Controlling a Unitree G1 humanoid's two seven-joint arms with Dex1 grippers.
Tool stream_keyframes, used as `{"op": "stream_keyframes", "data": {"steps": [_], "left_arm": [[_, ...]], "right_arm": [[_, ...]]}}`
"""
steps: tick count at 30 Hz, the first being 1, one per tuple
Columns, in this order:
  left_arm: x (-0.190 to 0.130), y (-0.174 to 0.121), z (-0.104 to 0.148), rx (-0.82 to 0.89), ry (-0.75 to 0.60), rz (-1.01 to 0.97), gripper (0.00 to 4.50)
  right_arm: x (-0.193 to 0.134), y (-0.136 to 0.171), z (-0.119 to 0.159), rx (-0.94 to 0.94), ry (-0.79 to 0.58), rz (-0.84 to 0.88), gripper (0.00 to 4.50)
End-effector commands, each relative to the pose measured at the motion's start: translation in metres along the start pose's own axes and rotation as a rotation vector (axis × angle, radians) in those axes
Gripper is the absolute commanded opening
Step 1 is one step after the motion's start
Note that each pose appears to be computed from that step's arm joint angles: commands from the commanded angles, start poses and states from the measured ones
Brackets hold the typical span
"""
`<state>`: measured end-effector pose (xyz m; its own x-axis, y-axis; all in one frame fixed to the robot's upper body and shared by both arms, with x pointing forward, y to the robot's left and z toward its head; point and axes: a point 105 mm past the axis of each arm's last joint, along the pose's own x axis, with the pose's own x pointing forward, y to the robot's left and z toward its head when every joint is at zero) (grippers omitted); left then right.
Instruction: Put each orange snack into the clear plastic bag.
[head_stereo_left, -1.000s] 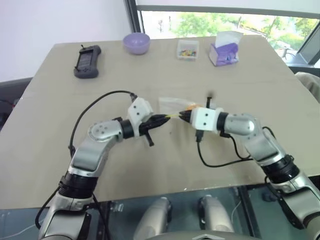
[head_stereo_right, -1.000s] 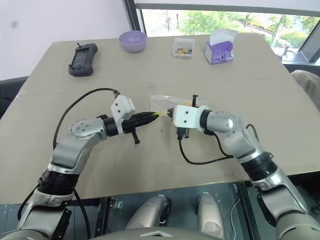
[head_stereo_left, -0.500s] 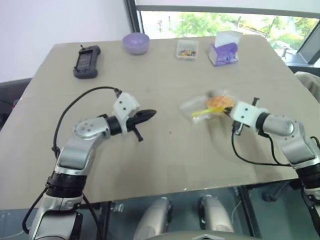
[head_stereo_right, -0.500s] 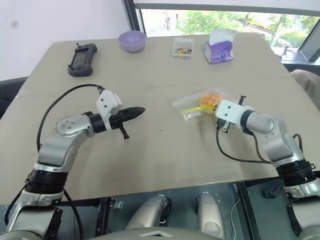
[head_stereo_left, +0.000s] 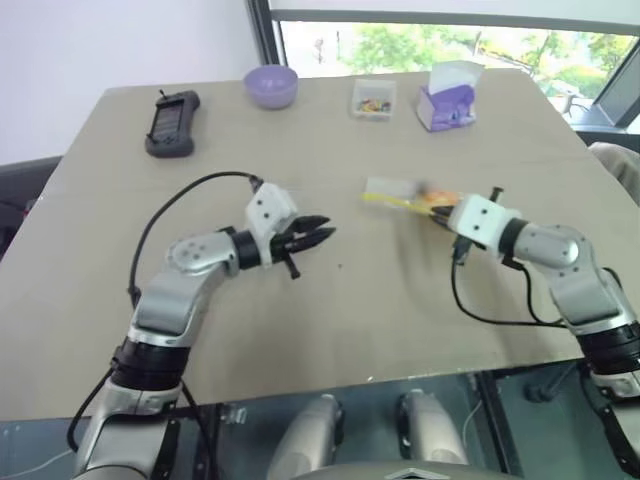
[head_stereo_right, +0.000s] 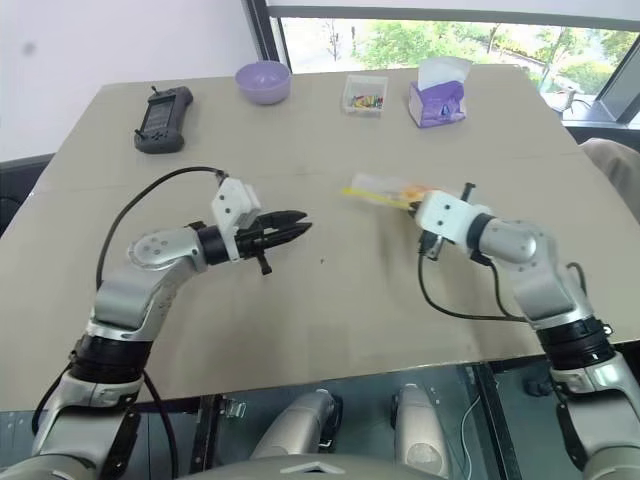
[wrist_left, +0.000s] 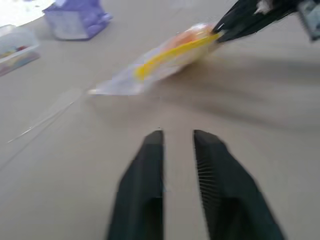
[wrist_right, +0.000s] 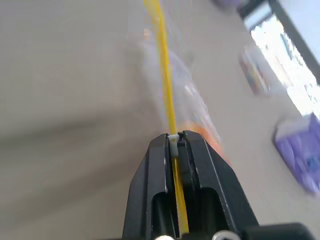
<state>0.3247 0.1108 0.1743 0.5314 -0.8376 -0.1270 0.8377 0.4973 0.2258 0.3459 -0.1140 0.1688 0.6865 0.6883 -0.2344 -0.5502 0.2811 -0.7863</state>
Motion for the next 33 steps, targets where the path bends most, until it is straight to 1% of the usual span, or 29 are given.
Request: {"op": "stream_keyframes", "data": {"steps": [1,4,10,17,23,29,33], "left_arm": [[0.001,-0.005,0.017,-0.020,-0.018,-0.061,2.54],[0.001,0.000,0.021,-0.024,-0.008,-0.073,2.54],[-0.002,0.016,0.015,0.105,0.091,-0.083,2.54],[0.003,0.028,0.015,0.164,0.123,-0.105,2.54],[0.015,0.035,0.016,0.241,0.140,-0.135,2.54],[0.021,0.045,0.027,0.280,0.117,-0.154,2.54],[0.002,0.044,0.043,0.243,0.078,-0.208,2.54]], "right_arm": [[0.002,-0.004,0.022,-0.005,-0.075,-0.016,0.00],[0.004,0.000,0.025,0.004,-0.097,-0.005,0.00],[0.006,0.005,0.028,0.005,-0.114,0.001,0.00],[0.007,0.012,0.037,-0.002,-0.155,0.013,0.00],[0.008,0.017,0.043,-0.013,-0.178,0.026,0.00],[0.008,0.018,0.042,-0.027,-0.165,0.023,0.00],[0.007,0.015,0.034,-0.020,-0.123,0.000,0.00]]}}
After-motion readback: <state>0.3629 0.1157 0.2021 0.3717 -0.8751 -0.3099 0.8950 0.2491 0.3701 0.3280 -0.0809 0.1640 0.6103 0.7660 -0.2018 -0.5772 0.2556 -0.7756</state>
